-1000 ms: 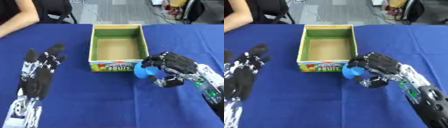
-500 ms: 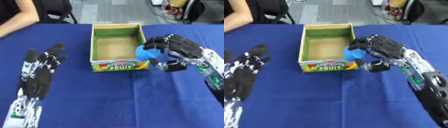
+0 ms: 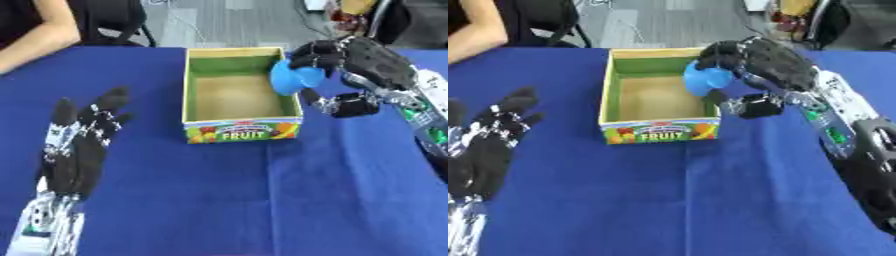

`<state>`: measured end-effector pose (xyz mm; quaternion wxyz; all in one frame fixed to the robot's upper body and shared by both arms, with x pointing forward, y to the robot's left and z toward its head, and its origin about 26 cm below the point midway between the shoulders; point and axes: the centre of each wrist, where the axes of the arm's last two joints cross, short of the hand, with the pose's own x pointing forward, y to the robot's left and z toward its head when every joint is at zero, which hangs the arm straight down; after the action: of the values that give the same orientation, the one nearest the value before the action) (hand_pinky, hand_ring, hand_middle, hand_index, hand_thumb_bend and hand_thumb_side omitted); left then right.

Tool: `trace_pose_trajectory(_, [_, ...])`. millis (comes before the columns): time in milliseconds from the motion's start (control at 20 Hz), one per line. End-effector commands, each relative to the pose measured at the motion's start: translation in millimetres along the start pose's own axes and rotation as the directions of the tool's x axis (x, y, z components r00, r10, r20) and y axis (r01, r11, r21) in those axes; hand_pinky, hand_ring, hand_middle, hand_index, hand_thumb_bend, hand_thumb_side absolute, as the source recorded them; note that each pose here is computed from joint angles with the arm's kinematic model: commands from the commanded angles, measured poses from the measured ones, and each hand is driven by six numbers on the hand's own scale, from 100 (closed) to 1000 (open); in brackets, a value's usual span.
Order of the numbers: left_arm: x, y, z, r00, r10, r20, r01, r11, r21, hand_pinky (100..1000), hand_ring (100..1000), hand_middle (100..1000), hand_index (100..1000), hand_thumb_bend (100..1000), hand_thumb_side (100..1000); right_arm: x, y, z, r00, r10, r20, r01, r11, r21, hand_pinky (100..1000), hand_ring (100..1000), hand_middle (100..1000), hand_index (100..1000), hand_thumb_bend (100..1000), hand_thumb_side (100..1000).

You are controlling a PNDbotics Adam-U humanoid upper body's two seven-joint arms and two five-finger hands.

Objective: Pick up objects on the table and place them in the box.

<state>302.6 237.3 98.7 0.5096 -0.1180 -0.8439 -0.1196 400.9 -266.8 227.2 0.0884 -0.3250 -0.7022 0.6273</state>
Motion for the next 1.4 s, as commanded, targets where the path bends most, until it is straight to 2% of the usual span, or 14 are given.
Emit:
trace_pose_trajectory(50, [5, -1.4, -4, 1.0, -0.002, 0.023, 0.003, 1.0, -0.022, 907, 977, 924, 780, 819, 1000, -11, -6.2, -9, 1.0, 0.017, -0.02, -0.017, 1.0, -0.001, 399, 370, 724, 822, 100, 150])
trace_pose_trajectory(400, [5, -3.7, -6, 1.0, 0.007, 0.025, -0.006, 0.999, -0.031, 906, 977, 925, 779, 819, 1000, -32, 22.0, -31, 0.994, -0.042, -0.099, 0.046, 0.999, 0.03, 419, 371, 718, 823, 100, 154])
trace_pose_trajectory(650, [6, -6.5, -8, 0.999, 0.017, 0.031, -0.016, 0.999, -0.043, 906, 977, 924, 779, 819, 1000, -41, 49.3, -43, 0.98, -0.12, -0.156, 0.129, 0.991, 0.045, 478, 391, 731, 826, 100, 156])
trace_pose_trajectory(800, [6, -7.4, -9, 0.999, 0.021, 0.032, -0.019, 0.999, -0.046, 906, 978, 925, 778, 819, 1000, -42, 57.5, -46, 0.978, -0.131, -0.162, 0.141, 0.989, 0.052, 536, 460, 756, 841, 100, 183])
trace_pose_trajectory(850, [6, -7.5, -9, 0.999, 0.021, 0.032, -0.019, 0.999, -0.047, 906, 978, 925, 778, 819, 1000, -42, 59.0, -46, 0.979, -0.128, -0.161, 0.138, 0.989, 0.053, 570, 501, 776, 855, 100, 220])
trace_pose_trajectory(900, [6, -7.6, -9, 0.999, 0.021, 0.032, -0.02, 0.999, -0.047, 906, 978, 925, 778, 819, 1000, -42, 60.8, -45, 0.98, -0.122, -0.157, 0.133, 0.989, 0.064, 725, 728, 881, 935, 100, 449])
trace_pose_trajectory(950, [6, -7.7, -9, 0.999, 0.021, 0.032, -0.019, 0.999, -0.048, 906, 978, 925, 778, 819, 1000, -41, 62.6, -44, 0.982, -0.112, -0.152, 0.126, 0.989, 0.08, 663, 632, 839, 901, 100, 371])
trace_pose_trajectory(1000, [6, -7.6, -9, 0.999, 0.021, 0.032, -0.019, 0.999, -0.048, 906, 978, 925, 778, 820, 1000, -41, 65.1, -43, 0.983, -0.105, -0.148, 0.121, 0.988, 0.1, 944, 951, 1000, 1000, 100, 701])
trace_pose_trajectory(1050, [6, -7.6, -9, 0.999, 0.021, 0.032, -0.019, 0.999, -0.048, 906, 979, 925, 778, 820, 1000, -41, 68.0, -42, 0.985, -0.1, -0.143, 0.119, 0.985, 0.127, 1000, 1000, 1000, 1000, 211, 802])
trace_pose_trajectory(1100, [6, -7.7, -9, 0.999, 0.021, 0.032, -0.019, 0.999, -0.048, 906, 979, 925, 778, 819, 1000, -41, 70.2, -41, 0.985, -0.1, -0.139, 0.121, 0.982, 0.146, 1000, 1000, 1000, 1000, 253, 847])
trace_pose_trajectory(1150, [6, -7.7, -9, 0.999, 0.021, 0.031, -0.019, 0.999, -0.048, 906, 979, 925, 778, 819, 1000, -41, 71.7, -40, 0.985, -0.105, -0.137, 0.126, 0.98, 0.155, 1000, 1000, 1000, 1000, 249, 841])
trace_pose_trajectory(1200, [6, -7.6, -9, 0.999, 0.021, 0.031, -0.019, 0.999, -0.048, 907, 979, 925, 778, 818, 1000, -41, 72.0, -40, 0.984, -0.111, -0.137, 0.132, 0.979, 0.155, 1000, 1000, 1000, 1000, 274, 896])
trace_pose_trajectory(1400, [5, -7.5, -9, 0.999, 0.02, 0.029, -0.019, 0.999, -0.048, 907, 979, 925, 778, 817, 1000, -42, 69.7, -38, 0.983, -0.119, -0.141, 0.138, 0.981, 0.133, 1000, 1000, 1000, 1000, 269, 907])
